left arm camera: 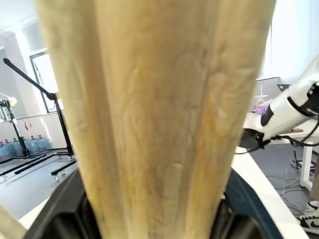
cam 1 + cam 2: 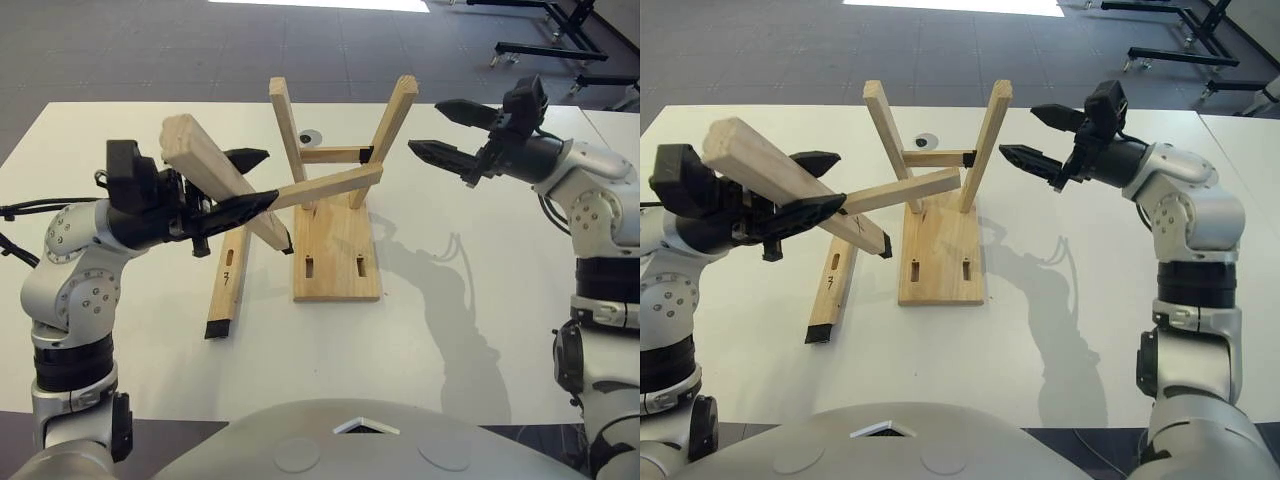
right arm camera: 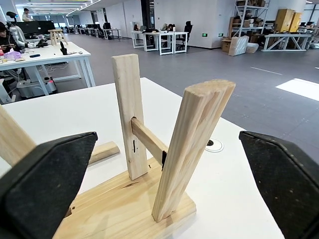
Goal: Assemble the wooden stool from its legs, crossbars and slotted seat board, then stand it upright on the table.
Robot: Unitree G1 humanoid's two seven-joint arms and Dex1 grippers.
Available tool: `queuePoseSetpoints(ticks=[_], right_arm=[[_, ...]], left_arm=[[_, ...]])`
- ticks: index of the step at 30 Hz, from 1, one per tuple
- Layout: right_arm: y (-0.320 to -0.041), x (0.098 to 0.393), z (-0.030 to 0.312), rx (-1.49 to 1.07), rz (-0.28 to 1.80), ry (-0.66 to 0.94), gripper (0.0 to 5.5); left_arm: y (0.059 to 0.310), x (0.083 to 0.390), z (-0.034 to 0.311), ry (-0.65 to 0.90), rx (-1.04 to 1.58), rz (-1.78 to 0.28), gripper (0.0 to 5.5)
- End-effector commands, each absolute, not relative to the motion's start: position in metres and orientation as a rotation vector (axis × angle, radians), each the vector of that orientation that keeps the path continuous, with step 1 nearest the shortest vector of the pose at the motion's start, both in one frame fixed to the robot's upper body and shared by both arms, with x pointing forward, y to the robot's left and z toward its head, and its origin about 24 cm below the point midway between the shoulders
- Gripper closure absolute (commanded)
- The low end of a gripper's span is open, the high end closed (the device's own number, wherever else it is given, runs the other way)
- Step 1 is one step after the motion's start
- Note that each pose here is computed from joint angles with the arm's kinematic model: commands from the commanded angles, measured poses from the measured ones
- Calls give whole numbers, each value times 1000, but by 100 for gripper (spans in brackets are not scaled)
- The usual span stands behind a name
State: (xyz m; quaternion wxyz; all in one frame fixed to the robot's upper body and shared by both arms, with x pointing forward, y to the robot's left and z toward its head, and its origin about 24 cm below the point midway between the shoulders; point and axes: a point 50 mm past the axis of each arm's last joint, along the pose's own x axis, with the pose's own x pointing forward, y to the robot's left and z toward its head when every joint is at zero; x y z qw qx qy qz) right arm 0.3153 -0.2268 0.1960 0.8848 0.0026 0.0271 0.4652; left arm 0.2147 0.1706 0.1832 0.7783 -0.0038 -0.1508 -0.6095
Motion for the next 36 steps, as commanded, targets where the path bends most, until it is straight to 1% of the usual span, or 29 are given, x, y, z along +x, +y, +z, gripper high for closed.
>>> queuePoseSetpoints(ticks=[1,6,11,15,17,24,31,36], right_arm=[[-227,323,208,-37,989,65,26],[-222,326,207,-57,1018,74,26],[-221,327,209,-65,1020,67,26],[-221,327,208,-74,1017,71,26],[-222,326,207,-80,1014,72,26],[-218,331,206,-92,1031,74,26],[-216,332,205,-90,1038,71,26],[-213,330,203,-75,1045,62,26]], left_arm=[[160,212,176,-347,40,-1328,346],[155,220,159,-384,96,-1301,346],[153,221,145,-335,97,-1370,346],[151,223,140,-329,74,-1417,346],[149,227,142,-354,61,-1428,346],[145,232,138,-377,74,-1396,346],[135,229,130,-350,60,-1437,346],[134,229,124,-320,62,-1449,346]])
